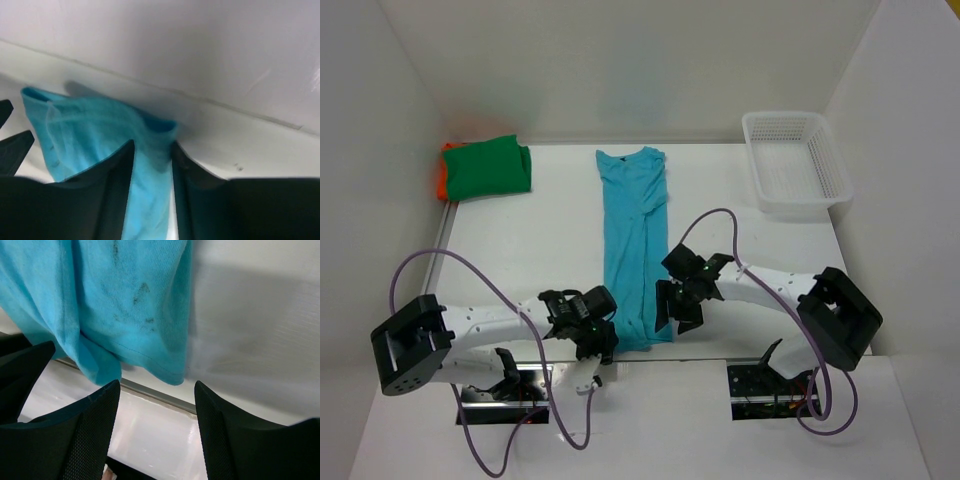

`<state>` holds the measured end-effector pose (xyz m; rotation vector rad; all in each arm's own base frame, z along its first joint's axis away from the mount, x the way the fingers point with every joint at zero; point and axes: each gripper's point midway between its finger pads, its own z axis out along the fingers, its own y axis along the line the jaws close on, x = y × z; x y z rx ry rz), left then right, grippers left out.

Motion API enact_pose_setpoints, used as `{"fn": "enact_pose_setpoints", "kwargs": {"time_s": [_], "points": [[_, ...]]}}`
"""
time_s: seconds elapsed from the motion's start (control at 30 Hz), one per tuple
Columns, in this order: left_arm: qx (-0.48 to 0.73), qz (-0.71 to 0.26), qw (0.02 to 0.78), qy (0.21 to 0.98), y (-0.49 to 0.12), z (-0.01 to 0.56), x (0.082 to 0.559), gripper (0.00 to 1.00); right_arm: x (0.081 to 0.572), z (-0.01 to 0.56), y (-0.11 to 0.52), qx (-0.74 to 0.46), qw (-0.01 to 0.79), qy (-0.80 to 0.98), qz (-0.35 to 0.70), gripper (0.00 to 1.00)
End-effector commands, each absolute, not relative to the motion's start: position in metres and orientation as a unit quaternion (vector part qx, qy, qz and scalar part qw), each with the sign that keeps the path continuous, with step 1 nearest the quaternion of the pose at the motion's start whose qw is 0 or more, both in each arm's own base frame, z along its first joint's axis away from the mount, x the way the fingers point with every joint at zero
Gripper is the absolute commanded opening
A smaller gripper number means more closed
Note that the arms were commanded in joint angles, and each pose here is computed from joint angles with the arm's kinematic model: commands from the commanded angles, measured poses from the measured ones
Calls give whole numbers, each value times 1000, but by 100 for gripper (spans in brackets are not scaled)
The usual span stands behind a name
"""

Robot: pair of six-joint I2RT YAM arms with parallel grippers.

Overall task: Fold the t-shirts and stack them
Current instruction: Grab the bottom of the folded rectangular tshirt with both arms

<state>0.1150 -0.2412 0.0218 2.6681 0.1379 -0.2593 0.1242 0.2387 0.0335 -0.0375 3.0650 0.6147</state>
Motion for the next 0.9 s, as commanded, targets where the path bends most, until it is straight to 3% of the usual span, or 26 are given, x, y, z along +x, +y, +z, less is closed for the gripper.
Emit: {"fn": "enact_pose_setpoints", "kwargs": {"time_s": [0.0,0.23,0.4,0.5,0.53,0.63,0.73,0.87], "points": [[963,-148,224,26,-243,24,89,35,117,26,233,-15,-9,981,192,66],[956,-152,246,52,-260,19,96,28,114,16,233,-17,-26,983,183,63],[954,-154,243,84,-260,17,99,6,118,12,234,-13,-24,983,184,60],[954,-160,235,99,-254,18,95,2,121,3,237,-12,-29,983,179,48],[954,-155,237,103,-254,20,97,0,124,5,239,-12,-26,983,182,29],[943,-155,251,153,-258,32,103,0,121,5,238,-24,-34,983,179,0],[910,-158,289,252,-270,63,133,0,138,38,244,-32,-5,980,194,0],[857,-161,337,356,-266,113,183,0,199,88,240,-24,69,975,210,0]]}}
